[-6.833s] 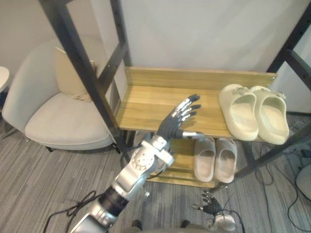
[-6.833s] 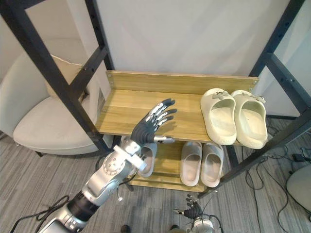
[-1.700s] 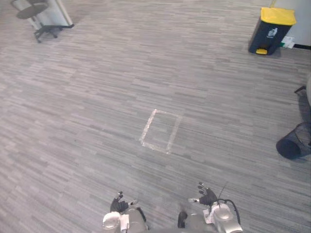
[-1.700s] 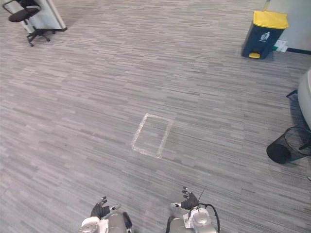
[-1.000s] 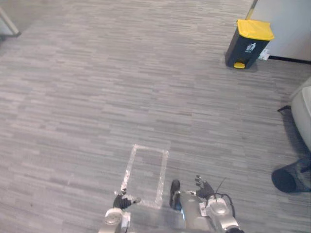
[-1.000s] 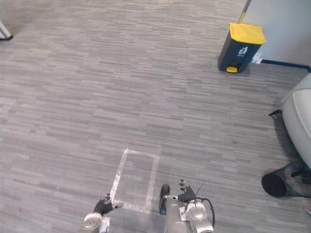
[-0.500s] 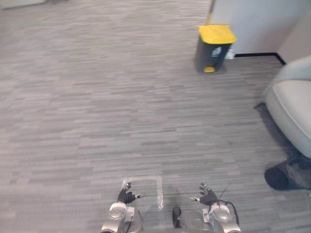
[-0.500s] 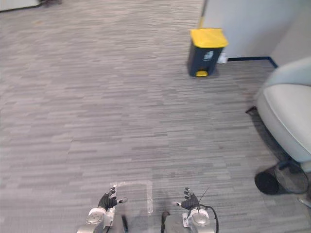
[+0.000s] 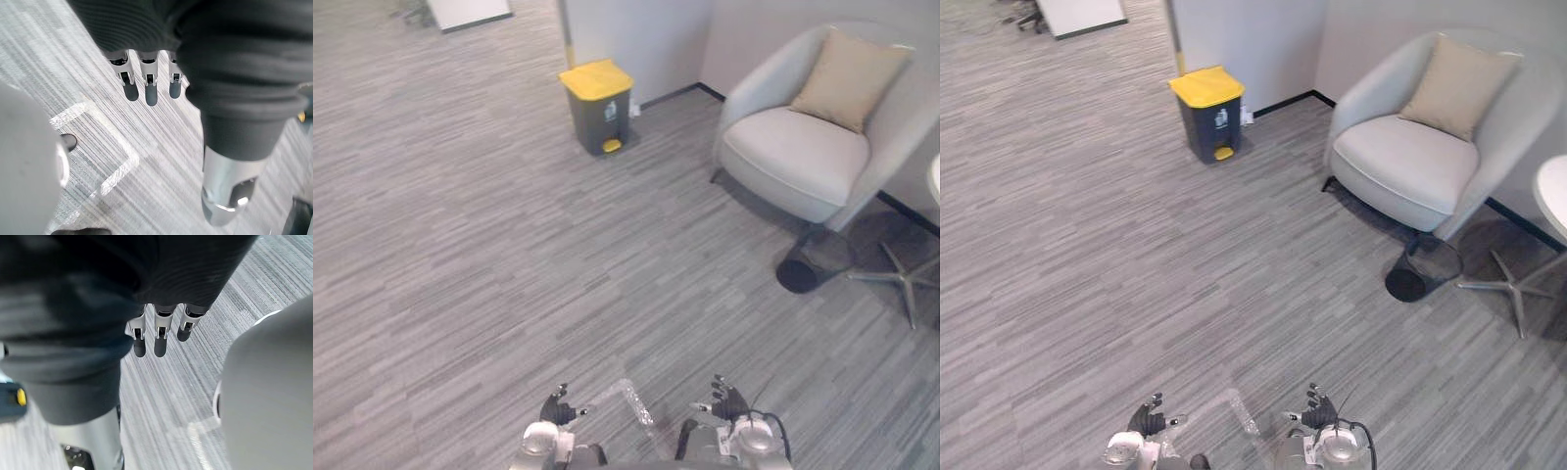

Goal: Organize the slippers on the shoe rack

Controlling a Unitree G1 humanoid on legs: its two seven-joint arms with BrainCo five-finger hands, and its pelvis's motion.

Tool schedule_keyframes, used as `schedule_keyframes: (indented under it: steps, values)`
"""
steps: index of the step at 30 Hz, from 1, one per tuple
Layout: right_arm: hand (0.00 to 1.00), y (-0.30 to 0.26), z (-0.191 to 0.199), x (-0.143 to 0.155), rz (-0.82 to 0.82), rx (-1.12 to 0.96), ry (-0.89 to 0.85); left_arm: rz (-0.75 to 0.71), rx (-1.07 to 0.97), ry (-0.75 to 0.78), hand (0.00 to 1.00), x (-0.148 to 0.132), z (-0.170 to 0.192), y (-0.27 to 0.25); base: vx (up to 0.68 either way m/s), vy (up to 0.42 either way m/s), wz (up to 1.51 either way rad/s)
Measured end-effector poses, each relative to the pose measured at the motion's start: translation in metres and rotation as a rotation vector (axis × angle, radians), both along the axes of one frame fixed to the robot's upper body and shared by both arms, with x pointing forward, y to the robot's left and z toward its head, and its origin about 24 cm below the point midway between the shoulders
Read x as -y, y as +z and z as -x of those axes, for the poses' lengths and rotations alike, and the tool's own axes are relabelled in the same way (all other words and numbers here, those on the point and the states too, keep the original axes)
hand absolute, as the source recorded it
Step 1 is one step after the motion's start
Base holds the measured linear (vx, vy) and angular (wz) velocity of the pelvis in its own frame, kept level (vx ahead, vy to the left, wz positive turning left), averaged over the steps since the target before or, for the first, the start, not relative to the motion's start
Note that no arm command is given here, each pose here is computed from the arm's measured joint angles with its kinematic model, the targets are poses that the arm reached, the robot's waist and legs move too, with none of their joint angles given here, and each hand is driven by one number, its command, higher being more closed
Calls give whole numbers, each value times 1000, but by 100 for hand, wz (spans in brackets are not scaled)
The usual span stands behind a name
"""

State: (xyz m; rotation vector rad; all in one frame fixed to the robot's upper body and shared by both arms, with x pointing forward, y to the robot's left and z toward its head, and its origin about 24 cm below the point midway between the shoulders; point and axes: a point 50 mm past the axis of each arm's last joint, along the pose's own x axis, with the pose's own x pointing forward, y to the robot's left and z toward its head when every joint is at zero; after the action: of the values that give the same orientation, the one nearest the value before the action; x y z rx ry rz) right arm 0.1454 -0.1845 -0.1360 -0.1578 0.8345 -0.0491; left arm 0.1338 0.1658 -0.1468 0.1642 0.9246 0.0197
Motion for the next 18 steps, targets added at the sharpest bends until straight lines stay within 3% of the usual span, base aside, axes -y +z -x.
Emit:
schedule_keyframes:
  steps: [11, 18]
  values:
    - [0, 2, 0, 11, 28, 3, -11, 20, 14, 44, 0, -2, -1, 1, 92, -67, -64]
    - [0, -4, 6, 16, 35, -48, -42, 30, 46, 60, 0, 1, -5, 5, 189, 141, -102]
